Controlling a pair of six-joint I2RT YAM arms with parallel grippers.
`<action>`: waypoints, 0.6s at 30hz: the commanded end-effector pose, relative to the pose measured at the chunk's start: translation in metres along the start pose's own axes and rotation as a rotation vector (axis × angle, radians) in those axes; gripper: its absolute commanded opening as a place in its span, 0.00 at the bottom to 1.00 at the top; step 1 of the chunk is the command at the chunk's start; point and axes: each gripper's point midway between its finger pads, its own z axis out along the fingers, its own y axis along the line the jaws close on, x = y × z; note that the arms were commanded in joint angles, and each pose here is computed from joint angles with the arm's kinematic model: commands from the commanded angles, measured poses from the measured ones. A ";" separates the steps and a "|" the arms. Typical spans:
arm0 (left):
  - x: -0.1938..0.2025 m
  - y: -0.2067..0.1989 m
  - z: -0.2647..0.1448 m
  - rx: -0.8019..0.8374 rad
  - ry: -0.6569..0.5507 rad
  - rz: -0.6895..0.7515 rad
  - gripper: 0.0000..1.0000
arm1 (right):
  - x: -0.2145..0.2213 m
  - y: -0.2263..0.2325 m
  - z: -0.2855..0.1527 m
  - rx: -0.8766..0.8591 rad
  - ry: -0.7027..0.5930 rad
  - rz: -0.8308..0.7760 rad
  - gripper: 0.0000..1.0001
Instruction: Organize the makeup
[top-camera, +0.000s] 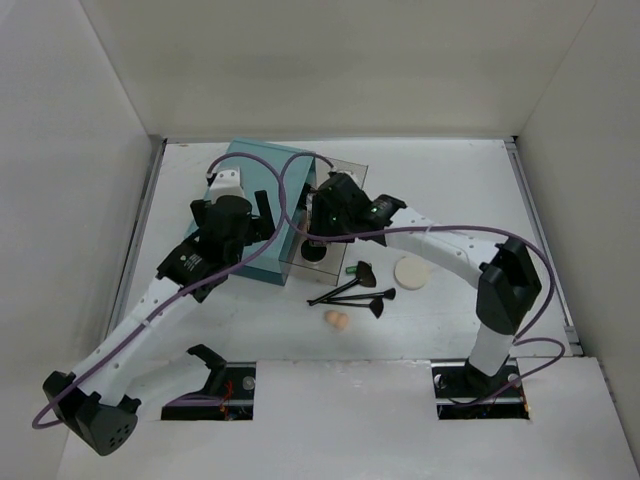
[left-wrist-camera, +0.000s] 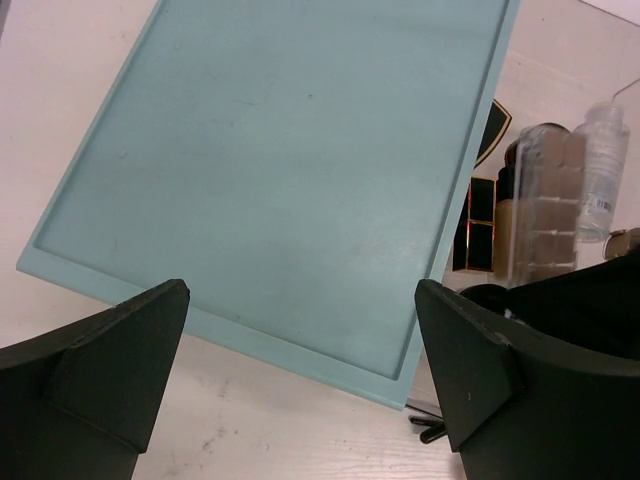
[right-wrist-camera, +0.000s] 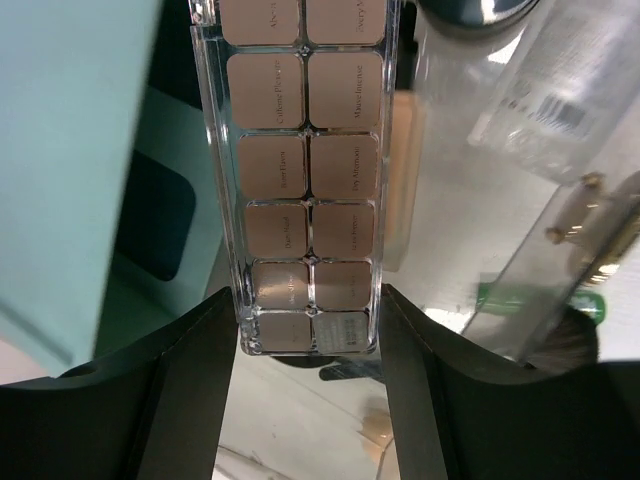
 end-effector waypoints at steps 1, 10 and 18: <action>-0.015 0.005 -0.006 -0.015 -0.038 -0.035 1.00 | -0.014 0.031 -0.007 -0.059 -0.042 0.032 0.30; -0.012 0.004 0.000 -0.029 -0.023 -0.029 1.00 | -0.001 0.059 0.000 -0.092 -0.015 0.002 0.66; -0.010 0.003 0.003 -0.031 -0.015 -0.027 1.00 | -0.009 0.063 -0.019 -0.128 -0.049 0.000 0.78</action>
